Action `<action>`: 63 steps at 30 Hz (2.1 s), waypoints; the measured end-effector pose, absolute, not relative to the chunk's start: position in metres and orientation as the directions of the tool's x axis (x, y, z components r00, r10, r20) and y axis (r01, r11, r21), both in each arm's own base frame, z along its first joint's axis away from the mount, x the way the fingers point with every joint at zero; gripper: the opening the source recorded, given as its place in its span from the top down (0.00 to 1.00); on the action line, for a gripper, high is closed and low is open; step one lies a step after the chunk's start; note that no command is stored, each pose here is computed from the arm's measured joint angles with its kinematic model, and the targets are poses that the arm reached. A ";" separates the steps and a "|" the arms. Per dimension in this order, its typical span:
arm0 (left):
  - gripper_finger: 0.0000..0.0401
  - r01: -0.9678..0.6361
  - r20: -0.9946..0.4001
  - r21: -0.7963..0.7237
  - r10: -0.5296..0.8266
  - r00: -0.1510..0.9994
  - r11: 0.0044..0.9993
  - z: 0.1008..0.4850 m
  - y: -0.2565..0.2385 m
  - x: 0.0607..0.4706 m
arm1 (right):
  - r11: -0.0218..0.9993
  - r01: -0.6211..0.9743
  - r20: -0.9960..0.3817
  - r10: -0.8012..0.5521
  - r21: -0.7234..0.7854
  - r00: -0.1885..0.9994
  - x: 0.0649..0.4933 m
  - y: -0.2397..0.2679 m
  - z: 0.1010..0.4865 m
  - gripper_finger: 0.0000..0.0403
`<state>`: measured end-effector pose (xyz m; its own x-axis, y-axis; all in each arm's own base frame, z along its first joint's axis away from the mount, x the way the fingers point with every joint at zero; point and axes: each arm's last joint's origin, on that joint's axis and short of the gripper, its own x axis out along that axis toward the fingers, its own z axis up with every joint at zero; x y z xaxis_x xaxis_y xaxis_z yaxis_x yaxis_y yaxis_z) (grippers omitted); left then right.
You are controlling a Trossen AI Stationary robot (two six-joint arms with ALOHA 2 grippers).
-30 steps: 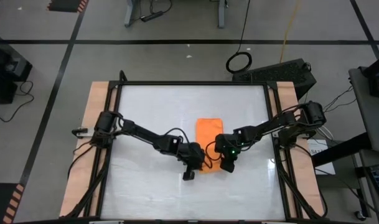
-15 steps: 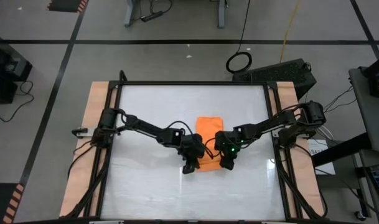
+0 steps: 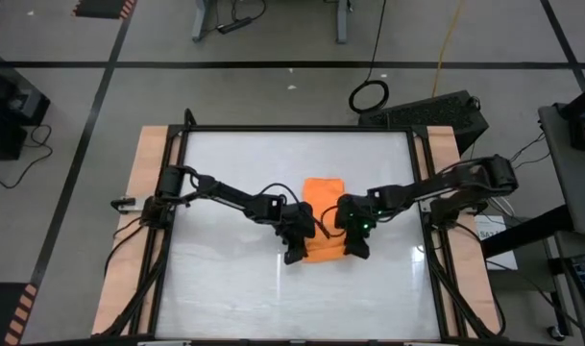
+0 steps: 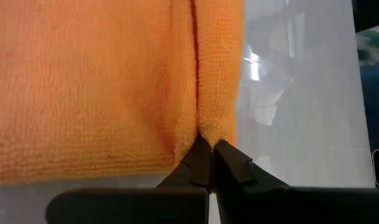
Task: Roll towel
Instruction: Roll the towel
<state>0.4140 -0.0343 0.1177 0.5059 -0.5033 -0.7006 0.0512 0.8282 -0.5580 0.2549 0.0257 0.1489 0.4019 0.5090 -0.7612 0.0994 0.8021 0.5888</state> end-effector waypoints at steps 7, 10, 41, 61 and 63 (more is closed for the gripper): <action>0.99 0.048 -0.696 -0.570 -0.514 0.501 0.820 0.118 -0.031 0.414 | 0.921 -0.076 -0.782 0.367 0.383 0.504 0.235 0.029 0.186 0.47; 0.99 0.039 -0.694 -0.582 -0.521 0.497 0.812 0.117 -0.029 0.414 | 0.939 -0.204 -0.755 0.343 0.276 0.559 0.229 0.041 0.199 0.46; 0.87 0.064 -0.634 -0.663 -0.605 0.482 0.746 0.121 -0.015 0.413 | 0.937 -0.342 -0.869 0.107 -0.074 0.483 0.250 0.086 0.138 0.60; 0.48 0.339 -0.721 -0.186 -0.362 0.590 0.922 0.193 -0.052 0.394 | 0.985 -0.171 -0.875 0.079 -0.004 0.477 0.245 0.080 0.130 0.82; 0.48 0.392 -0.727 -0.089 -0.329 0.602 0.916 0.193 -0.066 0.393 | 0.986 -0.165 -0.875 0.080 0.000 0.477 0.244 0.080 0.130 0.85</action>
